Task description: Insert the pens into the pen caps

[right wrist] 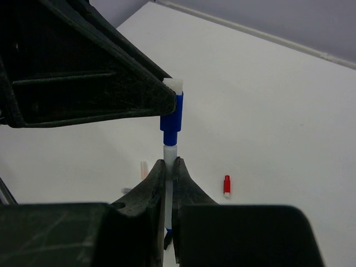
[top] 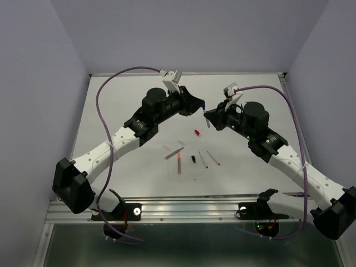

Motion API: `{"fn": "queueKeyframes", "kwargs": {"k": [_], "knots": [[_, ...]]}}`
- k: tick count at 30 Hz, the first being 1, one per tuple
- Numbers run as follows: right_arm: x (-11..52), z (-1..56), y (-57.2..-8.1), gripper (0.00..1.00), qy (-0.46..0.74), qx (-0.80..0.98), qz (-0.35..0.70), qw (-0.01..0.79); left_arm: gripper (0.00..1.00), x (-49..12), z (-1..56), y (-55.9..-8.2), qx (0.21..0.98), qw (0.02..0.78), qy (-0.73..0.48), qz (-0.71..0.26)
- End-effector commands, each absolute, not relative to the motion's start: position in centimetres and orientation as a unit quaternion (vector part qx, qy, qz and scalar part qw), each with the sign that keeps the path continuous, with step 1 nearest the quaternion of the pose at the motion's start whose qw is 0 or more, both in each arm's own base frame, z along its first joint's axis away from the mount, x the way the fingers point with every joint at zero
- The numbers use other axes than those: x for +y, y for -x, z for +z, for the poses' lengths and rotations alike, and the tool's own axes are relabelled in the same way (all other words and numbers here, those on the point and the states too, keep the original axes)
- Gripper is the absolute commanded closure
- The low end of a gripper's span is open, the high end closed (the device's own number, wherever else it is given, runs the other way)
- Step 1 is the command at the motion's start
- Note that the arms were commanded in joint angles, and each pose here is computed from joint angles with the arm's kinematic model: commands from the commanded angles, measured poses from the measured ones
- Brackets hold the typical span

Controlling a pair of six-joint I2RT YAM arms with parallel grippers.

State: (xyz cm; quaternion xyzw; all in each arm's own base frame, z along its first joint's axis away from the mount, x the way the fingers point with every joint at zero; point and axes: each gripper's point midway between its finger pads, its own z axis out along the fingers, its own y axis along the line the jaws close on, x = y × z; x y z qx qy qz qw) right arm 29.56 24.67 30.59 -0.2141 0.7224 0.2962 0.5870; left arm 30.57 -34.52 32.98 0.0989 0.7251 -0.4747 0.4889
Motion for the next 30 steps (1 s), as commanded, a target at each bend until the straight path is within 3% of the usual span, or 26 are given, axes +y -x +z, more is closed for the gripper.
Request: {"fn": "queueKeyframes", "kwargs": {"k": [1, 12, 30], "knots": [[22.6, 44.4, -29.1, 0.99, 0.153, 0.550, 0.325, 0.754, 1.00, -37.1, 29.9, -27.6, 0.747, 0.415, -0.164, -0.492], [22.5, 48.9, -28.7, 0.99, 0.155, 0.474, 0.329, 0.802, 1.00, -38.6, 28.2, -26.5, 0.742, 0.356, -0.185, -0.537], [20.5, 55.1, -27.8, 0.99, 0.132, 0.397, 0.298, 0.858, 1.00, -40.2, 22.3, -25.6, 0.784, 0.269, -0.210, -0.519]]}}
